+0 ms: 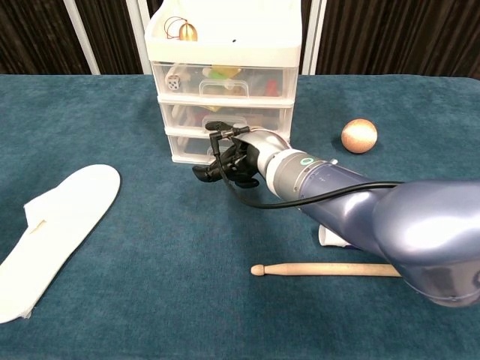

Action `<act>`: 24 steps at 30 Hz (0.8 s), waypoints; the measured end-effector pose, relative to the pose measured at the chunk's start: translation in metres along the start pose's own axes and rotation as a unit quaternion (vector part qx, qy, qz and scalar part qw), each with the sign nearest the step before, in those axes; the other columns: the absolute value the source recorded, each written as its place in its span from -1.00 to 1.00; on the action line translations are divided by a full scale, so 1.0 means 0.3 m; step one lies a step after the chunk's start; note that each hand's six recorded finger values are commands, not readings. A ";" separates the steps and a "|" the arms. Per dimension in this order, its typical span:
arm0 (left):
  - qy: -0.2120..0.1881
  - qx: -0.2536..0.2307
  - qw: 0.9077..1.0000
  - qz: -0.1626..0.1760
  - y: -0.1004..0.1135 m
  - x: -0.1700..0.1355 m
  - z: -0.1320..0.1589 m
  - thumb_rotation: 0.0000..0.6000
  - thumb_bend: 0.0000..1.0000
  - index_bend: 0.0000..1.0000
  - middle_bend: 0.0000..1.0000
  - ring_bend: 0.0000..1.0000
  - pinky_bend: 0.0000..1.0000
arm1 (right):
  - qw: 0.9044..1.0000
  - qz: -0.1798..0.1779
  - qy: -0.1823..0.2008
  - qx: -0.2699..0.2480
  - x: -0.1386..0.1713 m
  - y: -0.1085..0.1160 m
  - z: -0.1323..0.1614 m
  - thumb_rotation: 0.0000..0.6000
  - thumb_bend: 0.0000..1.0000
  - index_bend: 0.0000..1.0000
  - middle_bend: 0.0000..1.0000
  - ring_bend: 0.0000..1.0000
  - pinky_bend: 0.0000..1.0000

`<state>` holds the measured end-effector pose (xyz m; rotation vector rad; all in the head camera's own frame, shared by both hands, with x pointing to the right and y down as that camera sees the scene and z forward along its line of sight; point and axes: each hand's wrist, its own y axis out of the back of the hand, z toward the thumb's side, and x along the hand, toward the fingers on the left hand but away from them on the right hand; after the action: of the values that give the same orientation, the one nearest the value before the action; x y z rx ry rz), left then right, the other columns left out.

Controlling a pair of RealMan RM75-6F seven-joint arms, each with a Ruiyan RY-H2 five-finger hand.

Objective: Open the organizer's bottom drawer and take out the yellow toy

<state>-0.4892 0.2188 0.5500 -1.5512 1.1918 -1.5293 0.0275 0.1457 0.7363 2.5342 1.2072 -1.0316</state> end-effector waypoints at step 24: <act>0.005 0.000 1.000 -0.002 0.001 0.001 -0.005 1.00 -0.08 -0.90 -1.00 -1.00 -1.00 | 1.000 0.016 -0.004 -0.011 -0.020 -0.013 0.007 1.00 -0.05 -0.97 0.86 1.00 1.00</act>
<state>-0.4908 0.2186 0.5501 -1.5478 1.1946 -1.5422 0.0209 0.1435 0.7392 2.5225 1.1643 -1.0154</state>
